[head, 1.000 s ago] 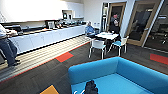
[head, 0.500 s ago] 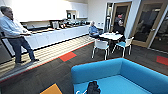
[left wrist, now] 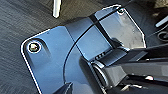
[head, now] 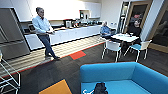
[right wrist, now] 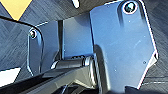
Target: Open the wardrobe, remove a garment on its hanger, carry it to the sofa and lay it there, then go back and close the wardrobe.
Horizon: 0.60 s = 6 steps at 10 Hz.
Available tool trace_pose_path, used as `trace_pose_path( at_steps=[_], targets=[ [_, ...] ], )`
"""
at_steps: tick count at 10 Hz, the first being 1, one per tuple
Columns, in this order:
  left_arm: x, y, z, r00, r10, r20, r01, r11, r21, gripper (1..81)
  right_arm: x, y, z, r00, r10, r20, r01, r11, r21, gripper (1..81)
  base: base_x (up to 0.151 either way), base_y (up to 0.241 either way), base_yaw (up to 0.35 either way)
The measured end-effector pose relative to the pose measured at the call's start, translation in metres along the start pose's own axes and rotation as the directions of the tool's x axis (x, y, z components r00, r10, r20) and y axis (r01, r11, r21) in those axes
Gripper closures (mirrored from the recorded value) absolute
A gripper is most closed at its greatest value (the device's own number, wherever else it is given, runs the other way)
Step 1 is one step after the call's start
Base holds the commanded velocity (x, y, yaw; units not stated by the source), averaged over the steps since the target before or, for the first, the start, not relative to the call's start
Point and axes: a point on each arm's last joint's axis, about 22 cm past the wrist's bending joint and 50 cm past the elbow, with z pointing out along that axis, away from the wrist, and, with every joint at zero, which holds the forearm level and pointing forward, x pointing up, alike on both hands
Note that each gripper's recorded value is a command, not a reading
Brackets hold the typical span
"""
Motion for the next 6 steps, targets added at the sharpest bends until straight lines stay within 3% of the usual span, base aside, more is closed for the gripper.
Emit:
trace_pose_path(
  at_steps=[6],
  targets=[
    [0.0059, 0.0111, 0.0038, 1.000, 0.000, -0.006, 0.000, 1.000, -0.011, 1.0, 0.0035, 0.0007, 0.0000, 1.000, -0.003, -0.001, 0.003, 1.000, -0.001, 1.0, 0.000, 0.000, 0.336]
  ],
)
